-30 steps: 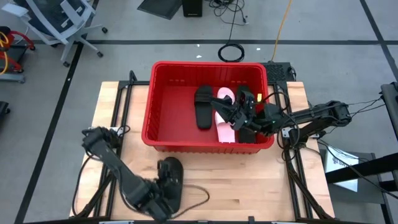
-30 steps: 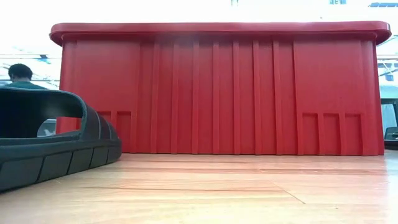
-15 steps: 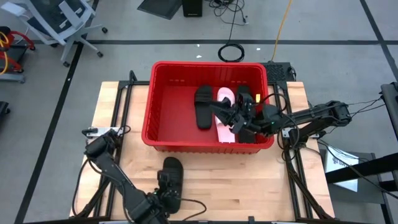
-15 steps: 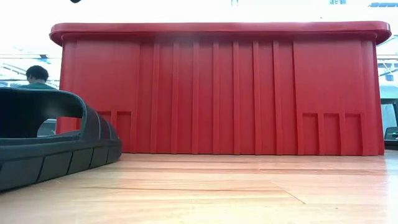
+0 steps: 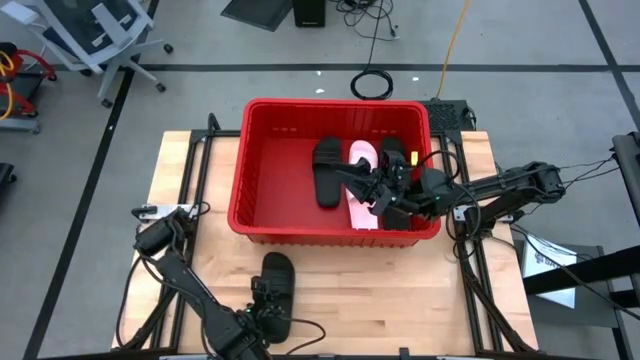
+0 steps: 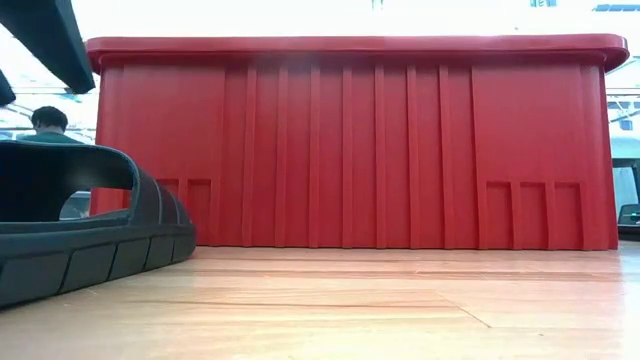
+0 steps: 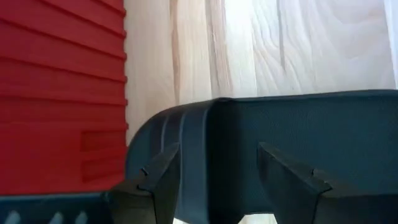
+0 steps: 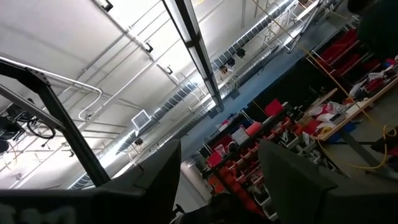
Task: Pick and place slides into bin
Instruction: Put the black slide into the red bin
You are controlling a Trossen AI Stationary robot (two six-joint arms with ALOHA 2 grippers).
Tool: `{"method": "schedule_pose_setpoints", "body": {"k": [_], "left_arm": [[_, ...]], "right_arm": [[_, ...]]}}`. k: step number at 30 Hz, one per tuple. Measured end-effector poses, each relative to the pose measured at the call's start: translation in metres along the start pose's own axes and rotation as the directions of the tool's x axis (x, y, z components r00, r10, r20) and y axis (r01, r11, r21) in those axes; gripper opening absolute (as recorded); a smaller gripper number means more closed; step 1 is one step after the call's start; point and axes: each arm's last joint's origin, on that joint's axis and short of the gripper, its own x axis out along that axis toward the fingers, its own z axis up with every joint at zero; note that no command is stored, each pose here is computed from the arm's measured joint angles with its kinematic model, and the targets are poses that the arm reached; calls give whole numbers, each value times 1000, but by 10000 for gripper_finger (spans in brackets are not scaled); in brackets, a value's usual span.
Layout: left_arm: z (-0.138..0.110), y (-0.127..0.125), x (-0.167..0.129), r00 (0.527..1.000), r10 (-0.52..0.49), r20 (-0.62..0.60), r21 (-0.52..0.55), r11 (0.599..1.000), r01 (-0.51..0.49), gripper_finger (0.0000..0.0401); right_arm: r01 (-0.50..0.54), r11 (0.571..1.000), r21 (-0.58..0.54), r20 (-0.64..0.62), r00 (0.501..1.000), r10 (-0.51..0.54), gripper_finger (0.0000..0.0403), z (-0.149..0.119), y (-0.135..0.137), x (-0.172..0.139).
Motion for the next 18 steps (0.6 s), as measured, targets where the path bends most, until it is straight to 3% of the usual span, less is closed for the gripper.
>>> {"method": "schedule_pose_setpoints", "body": {"k": [9, 18], "left_arm": [[-18, 4, 34, 995, 41, -87, -29, 999, -44, 202], [-19, 20, 65, 988, 83, -130, -23, 996, -86, 202]], "right_arm": [[0, 1000, 19, 0, 1000, 0, 205, 0, 0, 0], [-7, 999, 33, -8, 1000, 7, 205, -2, 3, -1]]}}
